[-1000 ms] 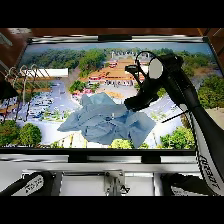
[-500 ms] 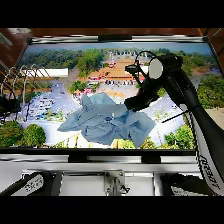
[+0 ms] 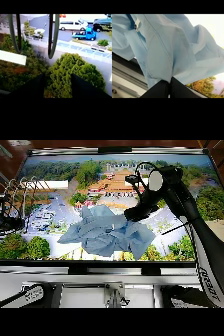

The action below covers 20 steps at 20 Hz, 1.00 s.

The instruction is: Fold the shirts.

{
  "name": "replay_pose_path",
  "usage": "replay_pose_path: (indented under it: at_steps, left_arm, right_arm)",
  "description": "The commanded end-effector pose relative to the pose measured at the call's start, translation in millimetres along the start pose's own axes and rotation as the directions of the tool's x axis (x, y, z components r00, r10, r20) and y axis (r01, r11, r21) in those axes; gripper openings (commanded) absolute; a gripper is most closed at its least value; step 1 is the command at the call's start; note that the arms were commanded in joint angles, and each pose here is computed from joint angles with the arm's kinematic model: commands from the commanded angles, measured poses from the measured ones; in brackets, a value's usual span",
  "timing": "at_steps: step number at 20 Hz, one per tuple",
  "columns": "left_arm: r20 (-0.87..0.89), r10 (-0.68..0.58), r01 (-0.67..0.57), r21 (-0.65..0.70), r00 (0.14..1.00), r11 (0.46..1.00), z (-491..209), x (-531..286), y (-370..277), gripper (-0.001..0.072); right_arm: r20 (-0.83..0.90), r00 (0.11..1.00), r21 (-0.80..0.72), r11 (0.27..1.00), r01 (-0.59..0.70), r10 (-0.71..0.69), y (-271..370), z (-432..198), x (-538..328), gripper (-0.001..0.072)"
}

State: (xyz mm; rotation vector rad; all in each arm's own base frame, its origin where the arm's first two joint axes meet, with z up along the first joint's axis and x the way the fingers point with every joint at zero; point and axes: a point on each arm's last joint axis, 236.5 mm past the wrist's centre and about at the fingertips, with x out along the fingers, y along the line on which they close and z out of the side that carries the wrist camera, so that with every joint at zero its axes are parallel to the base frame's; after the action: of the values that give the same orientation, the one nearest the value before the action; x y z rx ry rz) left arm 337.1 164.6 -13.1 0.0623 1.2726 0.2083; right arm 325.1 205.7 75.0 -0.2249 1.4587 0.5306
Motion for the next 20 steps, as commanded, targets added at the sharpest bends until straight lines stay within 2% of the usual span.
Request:
replay_pose_path:
  at_steps: [1, 8, 10, 11, 20]
  left_arm:
    - [-0.023, 0.005, -0.005, -0.002, 1.000, 1.000, -4, 20, 8, 0.0399]
    - [-0.033, -0.003, 0.003, 0.003, 0.999, 1.000, 1, 55, 6, 0.0397]
    - [-0.033, -0.004, 0.004, 0.003, 0.999, 1.000, 1, 63, 6, 0.0366]
    - [-0.039, -0.006, 0.006, 0.003, 0.999, 1.000, 0, 67, 6, 0.0328]
    - [-0.065, 0.007, -0.007, -0.004, 0.998, 1.000, -5, 86, 12, 0.0328]
  right_arm:
    - [0.002, 1.000, 0.000, 1.000, 0.001, -0.001, 0, 1, 0, 0.0077]
    - [0.002, 1.000, -0.001, 1.000, 0.000, 0.000, 0, 1, 0, 0.0077]
    - [0.002, 1.000, 0.000, 1.000, 0.000, 0.000, 0, 1, 0, 0.0077]
    - [0.002, 1.000, 0.000, 1.000, -0.001, 0.001, 1, 1, 0, 0.0077]
    - [-0.001, 1.000, 0.001, 1.000, -0.002, 0.002, 1, 0, 0, 0.0078]
